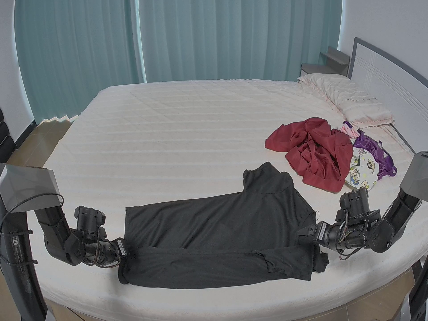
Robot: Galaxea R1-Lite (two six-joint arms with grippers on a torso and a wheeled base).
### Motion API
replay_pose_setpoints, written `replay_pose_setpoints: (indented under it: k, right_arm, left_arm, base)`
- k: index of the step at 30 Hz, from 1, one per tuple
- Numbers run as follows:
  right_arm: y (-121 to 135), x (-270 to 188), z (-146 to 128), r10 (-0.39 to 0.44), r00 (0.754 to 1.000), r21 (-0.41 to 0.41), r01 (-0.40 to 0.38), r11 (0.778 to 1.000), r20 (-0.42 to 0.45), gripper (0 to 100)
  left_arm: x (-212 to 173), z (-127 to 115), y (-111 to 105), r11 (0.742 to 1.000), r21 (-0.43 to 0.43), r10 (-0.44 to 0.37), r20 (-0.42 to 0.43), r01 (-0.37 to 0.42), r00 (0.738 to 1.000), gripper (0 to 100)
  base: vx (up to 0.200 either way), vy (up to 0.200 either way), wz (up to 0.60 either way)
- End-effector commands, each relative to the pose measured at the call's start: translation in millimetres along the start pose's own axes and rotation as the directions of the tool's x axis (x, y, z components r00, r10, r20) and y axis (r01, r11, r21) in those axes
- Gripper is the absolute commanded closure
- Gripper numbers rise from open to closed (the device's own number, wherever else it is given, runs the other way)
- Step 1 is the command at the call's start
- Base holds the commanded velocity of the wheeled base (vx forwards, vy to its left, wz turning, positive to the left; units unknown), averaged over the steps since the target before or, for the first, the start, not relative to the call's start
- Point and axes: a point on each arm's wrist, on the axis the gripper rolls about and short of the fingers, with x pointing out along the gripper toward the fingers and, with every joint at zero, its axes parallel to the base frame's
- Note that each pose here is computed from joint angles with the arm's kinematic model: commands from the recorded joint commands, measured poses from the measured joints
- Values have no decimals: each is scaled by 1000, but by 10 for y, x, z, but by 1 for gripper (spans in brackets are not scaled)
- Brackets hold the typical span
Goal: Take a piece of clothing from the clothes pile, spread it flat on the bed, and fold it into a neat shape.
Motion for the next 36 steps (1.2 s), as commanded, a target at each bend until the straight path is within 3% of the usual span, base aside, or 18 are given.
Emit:
replay_pose_setpoints:
  k: [1,6,9,12,22,36]
  right_arm:
    - [-63,100,-43,-6,999,-35,5,999,-41,0]
    - [-116,329,1,-3,1000,-98,0,995,-28,0]
    - [-154,373,70,14,1000,-139,-14,990,-4,0]
    - [-177,403,47,53,998,-169,-60,984,-43,0]
    - [-398,476,-8,126,992,-168,-129,977,-30,0]
    - [-461,531,-117,114,991,-204,-125,971,-64,0]
  left_arm:
    - [10,2,-1,1000,-27,-2,0,2,1000,100]
    - [11,62,-58,993,-119,-25,23,27,999,100]
    - [-20,69,-64,991,-128,-35,24,38,999,100]
    - [-25,63,-62,991,-127,-34,23,37,999,100]
    - [-30,58,-61,991,-126,-36,20,38,999,100]
    - [-27,55,-59,991,-126,-35,18,37,999,100]
  base:
    - [0,0,0]
    - [0,0,0]
    - [0,0,0]
    - [0,0,0]
    - [0,0,0]
    - [0,0,0]
